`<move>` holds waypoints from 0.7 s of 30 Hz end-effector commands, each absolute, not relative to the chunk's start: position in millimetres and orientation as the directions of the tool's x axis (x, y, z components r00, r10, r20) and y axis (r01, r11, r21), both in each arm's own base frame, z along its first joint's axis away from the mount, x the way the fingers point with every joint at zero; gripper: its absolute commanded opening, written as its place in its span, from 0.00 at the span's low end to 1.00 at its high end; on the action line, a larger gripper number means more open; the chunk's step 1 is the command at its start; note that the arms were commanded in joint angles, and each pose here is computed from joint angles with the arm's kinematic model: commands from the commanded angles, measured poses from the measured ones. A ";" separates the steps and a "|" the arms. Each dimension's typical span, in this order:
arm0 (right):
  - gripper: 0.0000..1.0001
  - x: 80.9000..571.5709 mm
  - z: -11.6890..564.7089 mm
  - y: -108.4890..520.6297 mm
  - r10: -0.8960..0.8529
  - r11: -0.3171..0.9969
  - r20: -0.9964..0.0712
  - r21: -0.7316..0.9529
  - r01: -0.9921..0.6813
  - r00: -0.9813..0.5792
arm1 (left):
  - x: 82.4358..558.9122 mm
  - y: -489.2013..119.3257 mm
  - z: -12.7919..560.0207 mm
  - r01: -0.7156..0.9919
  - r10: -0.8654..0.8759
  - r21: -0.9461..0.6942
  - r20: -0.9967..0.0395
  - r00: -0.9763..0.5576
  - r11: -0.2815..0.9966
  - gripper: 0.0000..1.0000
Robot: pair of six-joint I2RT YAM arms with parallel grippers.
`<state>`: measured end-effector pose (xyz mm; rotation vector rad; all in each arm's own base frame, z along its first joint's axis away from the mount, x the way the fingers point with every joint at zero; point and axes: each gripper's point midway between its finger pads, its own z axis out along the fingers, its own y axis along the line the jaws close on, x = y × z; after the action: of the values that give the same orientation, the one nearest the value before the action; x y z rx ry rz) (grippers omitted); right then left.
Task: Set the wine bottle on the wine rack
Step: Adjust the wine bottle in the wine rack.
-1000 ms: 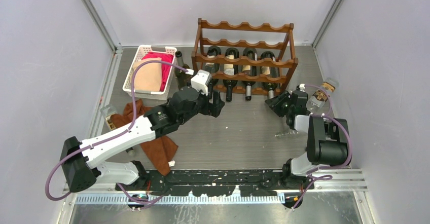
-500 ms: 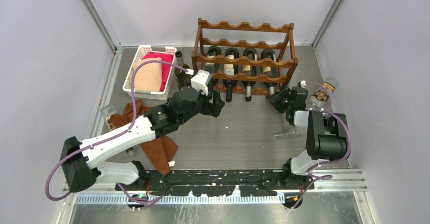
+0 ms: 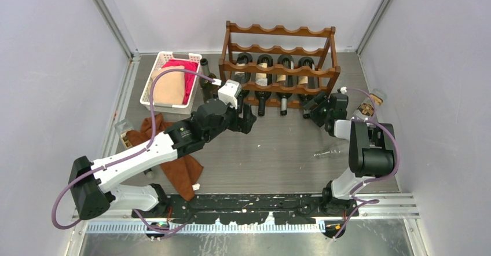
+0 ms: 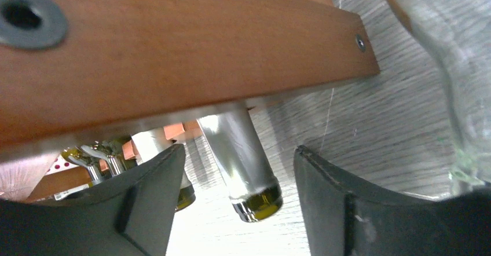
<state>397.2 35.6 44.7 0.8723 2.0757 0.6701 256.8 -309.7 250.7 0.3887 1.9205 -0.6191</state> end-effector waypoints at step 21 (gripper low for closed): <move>1.00 327.5 86.9 46.5 0.394 0.870 -0.632 0.490 0.049 -0.668 | 228.8 -291.9 381.8 0.624 -0.255 -0.380 -0.924 -0.284 0.683 0.82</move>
<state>346.3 48.0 83.6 0.4671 2.2156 0.6178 238.1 -301.5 352.7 0.3396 1.7223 -0.8067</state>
